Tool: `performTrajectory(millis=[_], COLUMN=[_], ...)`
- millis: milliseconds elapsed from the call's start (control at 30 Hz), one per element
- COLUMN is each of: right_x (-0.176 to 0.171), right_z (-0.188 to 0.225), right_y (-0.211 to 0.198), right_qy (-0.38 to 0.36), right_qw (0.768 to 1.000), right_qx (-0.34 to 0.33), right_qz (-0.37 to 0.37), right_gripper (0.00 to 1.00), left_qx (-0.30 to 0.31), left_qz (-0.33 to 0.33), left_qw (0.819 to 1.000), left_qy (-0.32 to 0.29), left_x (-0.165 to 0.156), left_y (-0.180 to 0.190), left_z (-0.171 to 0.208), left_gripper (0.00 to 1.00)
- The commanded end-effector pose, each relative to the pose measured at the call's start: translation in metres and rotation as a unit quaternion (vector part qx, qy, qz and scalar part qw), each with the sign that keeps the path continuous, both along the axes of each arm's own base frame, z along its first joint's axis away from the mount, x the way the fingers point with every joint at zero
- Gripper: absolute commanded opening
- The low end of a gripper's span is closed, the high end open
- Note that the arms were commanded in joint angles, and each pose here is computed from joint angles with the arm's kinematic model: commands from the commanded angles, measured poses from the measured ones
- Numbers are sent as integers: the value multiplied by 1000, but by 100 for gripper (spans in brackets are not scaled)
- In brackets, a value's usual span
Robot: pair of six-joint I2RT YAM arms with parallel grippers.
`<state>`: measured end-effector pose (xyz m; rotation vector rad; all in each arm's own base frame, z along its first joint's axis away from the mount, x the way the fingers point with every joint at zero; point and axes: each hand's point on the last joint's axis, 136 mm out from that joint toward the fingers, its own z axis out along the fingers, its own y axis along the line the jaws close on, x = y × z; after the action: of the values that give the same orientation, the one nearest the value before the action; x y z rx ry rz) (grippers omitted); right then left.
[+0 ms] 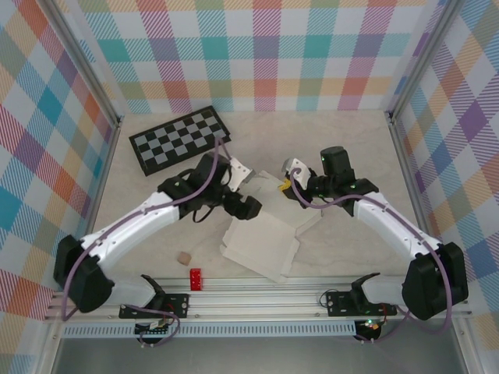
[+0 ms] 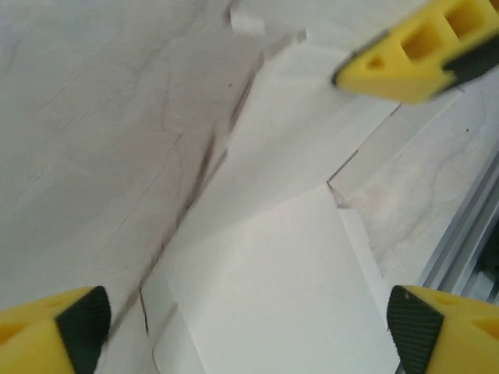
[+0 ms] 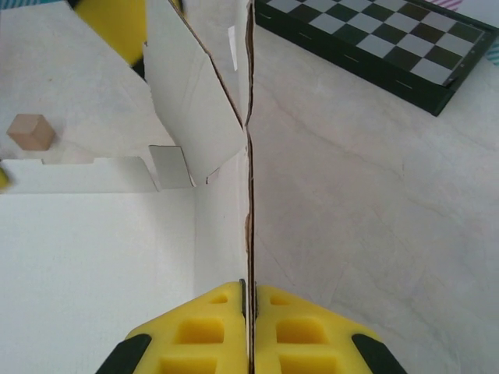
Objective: Fold the paper box
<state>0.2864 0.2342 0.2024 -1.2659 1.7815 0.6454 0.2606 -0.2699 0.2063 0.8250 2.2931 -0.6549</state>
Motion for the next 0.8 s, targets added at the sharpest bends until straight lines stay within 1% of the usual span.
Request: performTrajectory(millis=[0,100,167,233,300,333,367,433,533,600,767], right_x=[13,22,32,37,43,45,46,47,48,47,44], right_z=[25,36,43,50,58,62,65,72,80,84,93], right_y=[0,-5,-11,-15,-19,-22,-23,-24,-27,-26,-21], right_qy=[-32,-37,-40,-44,-44,-44,-43,-43,-31,-26,-9], right_qw=[998,994,989,983,977,974,972,968,962,960,953], right_qx=[43,69,85,104,120,127,133,147,169,182,227], right_qz=[-34,-76,-118,-146,-173,-184,-190,-197,-210,-210,-201], right_gripper=[5,5,5,5,5,5,5,5,6,6,6], left_qx=[-52,-95,-124,-158,-181,-202,-211,-223,-215,-225,-243], left_qz=[107,209,261,291,322,327,331,333,340,334,329], left_qw=[993,973,957,943,928,922,918,915,914,913,910], left_qy=[-17,-22,-12,10,46,47,52,57,59,67,64], left_x=[13,14,9,4,-3,-2,-4,-9,-12,-13,-1], left_y=[35,71,86,90,94,93,94,96,101,96,85], left_z=[9,11,11,7,-7,-4,-7,-11,-20,-23,-20], left_gripper=[100,100,100,100,100,100,100,100,100,99,96])
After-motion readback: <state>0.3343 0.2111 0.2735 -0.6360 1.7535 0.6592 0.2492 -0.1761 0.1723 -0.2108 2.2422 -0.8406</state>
